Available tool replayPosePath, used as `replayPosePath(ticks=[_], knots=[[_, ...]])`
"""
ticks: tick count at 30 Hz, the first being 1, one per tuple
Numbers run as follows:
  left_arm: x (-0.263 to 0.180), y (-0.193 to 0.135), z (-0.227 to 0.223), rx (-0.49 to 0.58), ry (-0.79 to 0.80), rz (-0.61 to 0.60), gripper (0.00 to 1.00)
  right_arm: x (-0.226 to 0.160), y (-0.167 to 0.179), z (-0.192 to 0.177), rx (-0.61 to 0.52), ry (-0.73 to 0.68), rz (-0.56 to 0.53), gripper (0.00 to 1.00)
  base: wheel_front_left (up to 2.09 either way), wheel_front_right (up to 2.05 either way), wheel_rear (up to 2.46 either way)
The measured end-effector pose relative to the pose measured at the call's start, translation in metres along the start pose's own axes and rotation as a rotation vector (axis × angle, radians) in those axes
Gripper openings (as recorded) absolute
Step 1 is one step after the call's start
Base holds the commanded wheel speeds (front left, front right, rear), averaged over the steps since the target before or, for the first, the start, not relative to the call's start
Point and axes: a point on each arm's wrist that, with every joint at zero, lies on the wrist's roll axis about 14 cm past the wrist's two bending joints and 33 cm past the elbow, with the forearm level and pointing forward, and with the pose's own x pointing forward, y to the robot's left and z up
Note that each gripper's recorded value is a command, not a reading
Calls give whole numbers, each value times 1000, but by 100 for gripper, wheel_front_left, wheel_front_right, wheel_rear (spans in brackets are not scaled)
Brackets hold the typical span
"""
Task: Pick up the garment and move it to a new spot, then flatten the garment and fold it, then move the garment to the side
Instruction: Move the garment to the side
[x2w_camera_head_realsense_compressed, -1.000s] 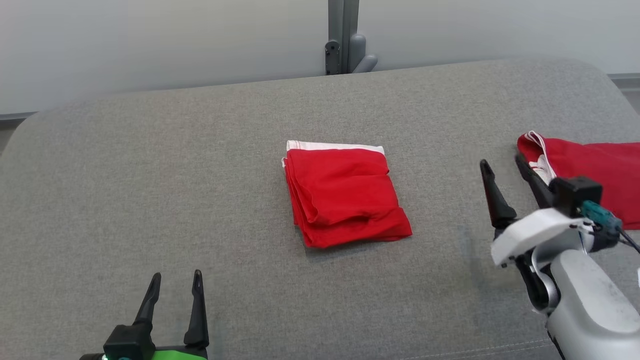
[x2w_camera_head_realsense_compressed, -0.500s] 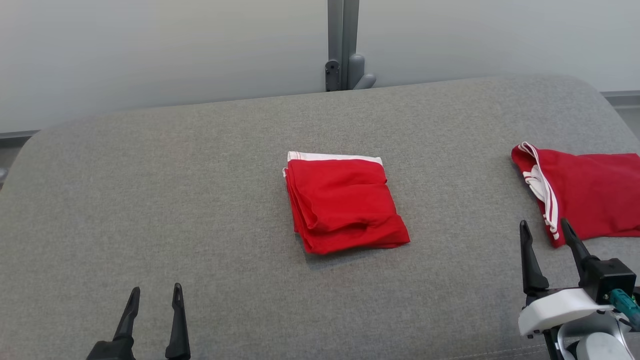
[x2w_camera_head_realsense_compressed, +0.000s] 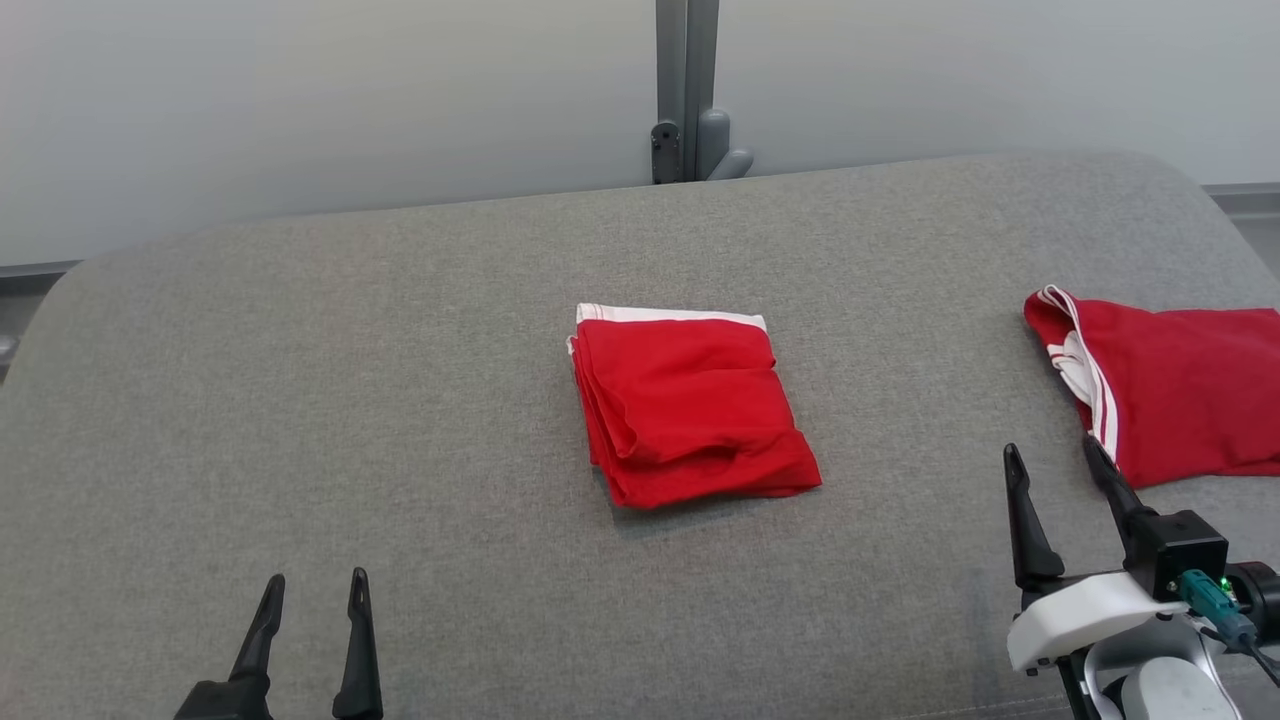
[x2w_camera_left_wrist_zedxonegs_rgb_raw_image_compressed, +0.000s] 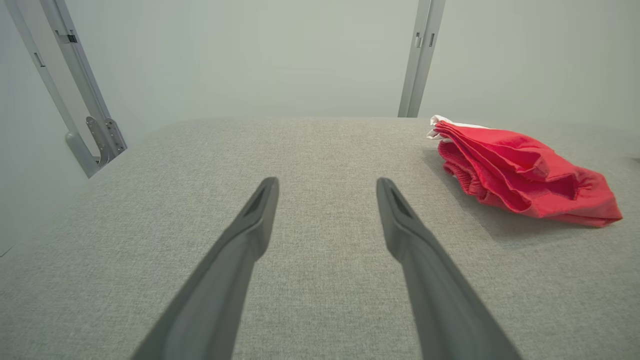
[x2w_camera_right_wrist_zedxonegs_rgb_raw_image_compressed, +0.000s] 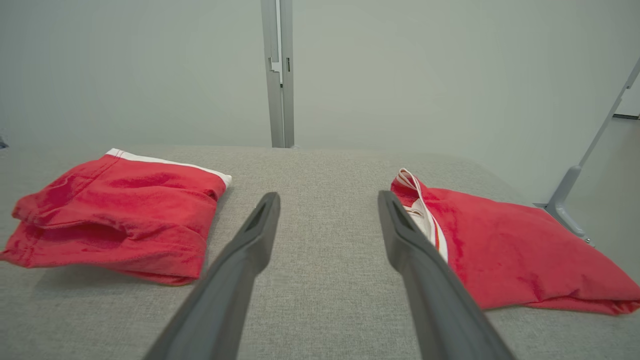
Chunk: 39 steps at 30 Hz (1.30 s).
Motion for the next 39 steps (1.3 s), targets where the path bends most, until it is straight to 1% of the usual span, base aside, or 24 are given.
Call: replayPosePath(ticks=[3, 6, 8, 10, 11, 13, 15, 16, 20, 21, 22, 25, 27, 29, 32, 33, 34, 35, 39], knots=[[-1, 2, 0, 0, 1, 7, 100, 5, 7, -1, 29, 2, 14, 100, 0, 0, 0], [-2, 3, -1, -2, 4, 10, 100, 15, 15, -5, 108, 18, 26, 100, 0, 0, 0], [0, 2, -3, -4, 10, 6, 100, 35, 23, 2, 144, 38, 60, 100, 0, 0, 0], [6, -2, -2, -6, 9, -7, 100, 60, 31, 17, 206, 49, 90, 100, 0, 0, 0], [10, -4, -2, -7, 6, -13, 100, 70, 37, 17, 224, 89, 113, 100, 0, 0, 0], [18, -8, -2, -9, 7, -28, 100, 83, 47, 6, 237, 202, 160, 100, 0, 0, 0], [24, -10, -4, -11, 14, -36, 100, 94, 53, -8, 292, 304, 177, 100, 0, 0, 0], [26, -9, -6, -11, 19, -34, 100, 98, 58, -15, 291, 354, 191, 100, 0, 0, 0], [36, -5, -10, -9, 31, -29, 100, 111, 81, -44, 313, 502, 247, 100, 0, 0, 0], [37, -4, -10, -8, 32, -26, 100, 113, 87, -51, 331, 532, 257, 100, 0, 0, 0], [37, -4, -10, -8, 32, -26, 100, 113, 87, -51, 331, 532, 257, 100, 0, 0, 0], [38, 1, -14, -5, 44, -12, 100, 118, 103, -70, 327, 608, 293, 100, 0, 0, 0], [38, 4, -15, -3, 51, -3, 100, 121, 115, -78, 355, 642, 313, 100, 0, 0, 0], [38, 8, -17, -2, 57, 8, 100, 122, 123, -89, 346, 679, 328, 100, 0, 0, 0], [36, 13, -21, -1, 72, 23, 100, 122, 133, -102, 364, 729, 343, 100, 0, 0, 0], [35, 14, -22, -1, 75, 26, 100, 122, 136, -106, 364, 739, 346, 93, 0, 0, 0], [35, 14, -23, -3, 77, 29, 100, 122, 137, -109, 373, 752, 346, 37, 0, 0, 0], [35, 15, -24, -5, 80, 32, 100, 123, 139, -111, 382, 753, 346, 0, 0, 0, 0], [37, 17, -25, -6, 83, 43, 100, 128, 146, -107, 428, 728, 353, 0, 0, 0, 0]])
